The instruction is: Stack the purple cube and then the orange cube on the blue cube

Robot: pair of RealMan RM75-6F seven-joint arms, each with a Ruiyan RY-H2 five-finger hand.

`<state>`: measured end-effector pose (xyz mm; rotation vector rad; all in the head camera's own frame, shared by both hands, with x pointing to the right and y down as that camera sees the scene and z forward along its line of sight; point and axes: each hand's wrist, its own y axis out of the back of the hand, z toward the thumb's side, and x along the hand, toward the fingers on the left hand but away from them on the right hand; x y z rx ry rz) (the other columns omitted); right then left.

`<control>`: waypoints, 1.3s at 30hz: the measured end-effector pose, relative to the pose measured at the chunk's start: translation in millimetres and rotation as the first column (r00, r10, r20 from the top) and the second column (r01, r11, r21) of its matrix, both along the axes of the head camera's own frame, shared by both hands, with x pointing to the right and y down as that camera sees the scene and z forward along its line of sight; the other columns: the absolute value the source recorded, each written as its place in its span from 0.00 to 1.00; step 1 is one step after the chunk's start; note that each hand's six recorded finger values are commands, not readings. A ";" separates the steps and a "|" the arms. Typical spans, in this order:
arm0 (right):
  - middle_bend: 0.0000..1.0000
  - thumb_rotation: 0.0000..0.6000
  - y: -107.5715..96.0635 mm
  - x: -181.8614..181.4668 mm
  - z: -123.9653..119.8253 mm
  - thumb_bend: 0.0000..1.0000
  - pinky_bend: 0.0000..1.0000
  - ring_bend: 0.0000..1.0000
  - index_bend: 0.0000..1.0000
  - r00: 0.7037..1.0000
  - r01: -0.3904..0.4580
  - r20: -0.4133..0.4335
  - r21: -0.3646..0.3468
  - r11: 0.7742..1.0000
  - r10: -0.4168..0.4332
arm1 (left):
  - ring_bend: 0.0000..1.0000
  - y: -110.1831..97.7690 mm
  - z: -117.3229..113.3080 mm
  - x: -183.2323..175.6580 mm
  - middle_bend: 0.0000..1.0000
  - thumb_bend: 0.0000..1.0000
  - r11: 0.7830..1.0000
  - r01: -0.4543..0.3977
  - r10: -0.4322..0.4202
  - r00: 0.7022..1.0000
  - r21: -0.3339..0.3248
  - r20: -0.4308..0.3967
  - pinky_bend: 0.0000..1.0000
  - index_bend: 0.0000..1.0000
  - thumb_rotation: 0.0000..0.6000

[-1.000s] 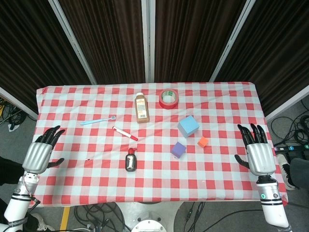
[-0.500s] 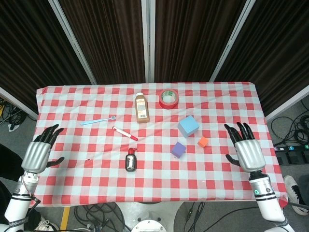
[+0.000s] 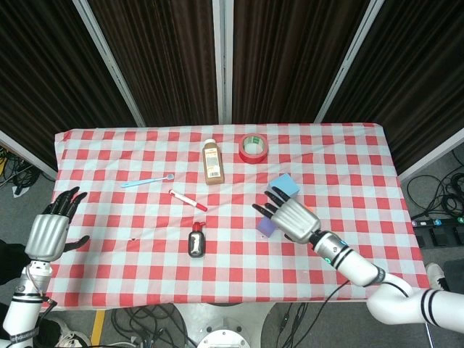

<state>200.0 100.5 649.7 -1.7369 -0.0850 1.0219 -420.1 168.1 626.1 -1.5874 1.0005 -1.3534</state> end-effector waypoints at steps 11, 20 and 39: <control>0.30 1.00 -13.8 -29.7 43.7 0.12 0.00 0.00 0.00 0.996 0.074 -0.053 -0.054 0.996 -0.076 | 0.13 2.2 2.2 -9.6 0.19 0.08 0.999 0.029 -0.029 0.999 -0.019 -0.021 0.32 0.19 1.00; 0.30 1.00 -6.4 -30.0 53.6 0.12 0.00 0.00 0.00 0.993 0.090 -0.070 -0.085 0.992 -0.096 | 0.13 1.7 2.8 -16.9 0.19 0.08 0.999 0.044 -0.044 0.999 -0.024 -0.021 0.32 0.19 1.00; 0.29 1.00 -5.8 -20.5 60.1 0.12 0.00 0.00 0.00 0.980 0.117 -0.149 -0.119 0.986 -0.135 | 0.13 0.0 9.6 -24.9 0.19 0.09 0.997 0.069 -0.069 0.998 -0.043 -0.010 0.32 0.19 1.00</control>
